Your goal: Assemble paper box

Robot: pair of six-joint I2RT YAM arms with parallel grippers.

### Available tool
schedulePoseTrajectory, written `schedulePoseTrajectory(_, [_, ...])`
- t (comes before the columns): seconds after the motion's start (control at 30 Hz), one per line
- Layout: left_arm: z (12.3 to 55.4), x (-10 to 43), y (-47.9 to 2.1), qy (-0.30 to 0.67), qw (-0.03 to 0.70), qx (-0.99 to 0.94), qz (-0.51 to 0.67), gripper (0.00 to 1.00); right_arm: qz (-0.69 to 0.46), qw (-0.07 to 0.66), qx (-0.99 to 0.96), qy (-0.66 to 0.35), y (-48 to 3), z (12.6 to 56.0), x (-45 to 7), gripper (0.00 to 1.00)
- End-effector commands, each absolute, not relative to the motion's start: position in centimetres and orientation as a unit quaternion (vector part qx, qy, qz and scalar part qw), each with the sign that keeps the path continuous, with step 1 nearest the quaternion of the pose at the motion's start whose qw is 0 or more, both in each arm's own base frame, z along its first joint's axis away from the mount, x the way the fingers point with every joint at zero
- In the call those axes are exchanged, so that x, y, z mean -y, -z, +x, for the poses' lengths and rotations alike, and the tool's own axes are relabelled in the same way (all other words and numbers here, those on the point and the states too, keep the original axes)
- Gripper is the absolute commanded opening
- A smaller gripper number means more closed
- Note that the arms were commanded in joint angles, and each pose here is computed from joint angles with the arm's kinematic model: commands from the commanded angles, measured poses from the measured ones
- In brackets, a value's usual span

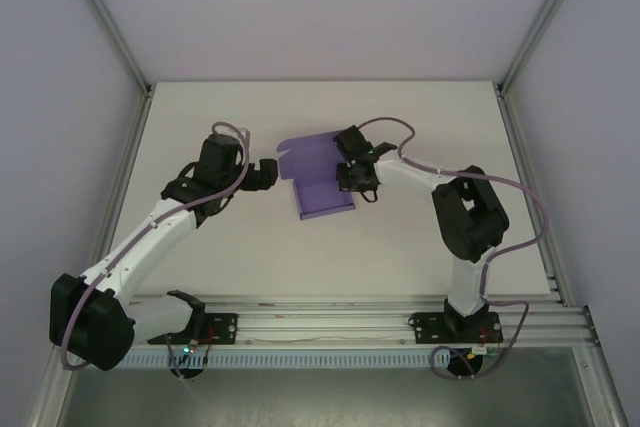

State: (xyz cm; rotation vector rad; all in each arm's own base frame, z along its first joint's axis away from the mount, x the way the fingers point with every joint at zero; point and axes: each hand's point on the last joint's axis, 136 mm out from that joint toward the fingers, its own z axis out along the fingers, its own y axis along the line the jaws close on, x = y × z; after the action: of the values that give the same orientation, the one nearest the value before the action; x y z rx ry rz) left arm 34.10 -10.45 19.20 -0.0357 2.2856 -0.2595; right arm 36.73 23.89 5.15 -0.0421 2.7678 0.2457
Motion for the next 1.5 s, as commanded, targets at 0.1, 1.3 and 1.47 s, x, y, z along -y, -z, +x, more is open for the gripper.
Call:
schedulePoseTrajectory(0.1, [33.6, 9.8, -19.5, 0.088, 0.413, -0.906, -0.012, 1.0, -0.043, 0.067, -0.997, 0.017, 2.4, 31.9, -19.5, 0.18])
schedulePoseTrajectory(1.3, [31.5, 19.1, -13.5, 0.22, 0.384, -0.893, -0.081, 0.92, -0.021, 0.289, -0.957, -0.018, -7.5, 34.0, -19.9, 0.0])
schedulePoseTrajectory(1.47, [32.3, 21.7, -12.1, 0.178, 0.381, -0.906, -0.058, 0.84, -0.017, 0.287, -0.958, -0.027, -7.1, 33.3, -19.7, 0.0])
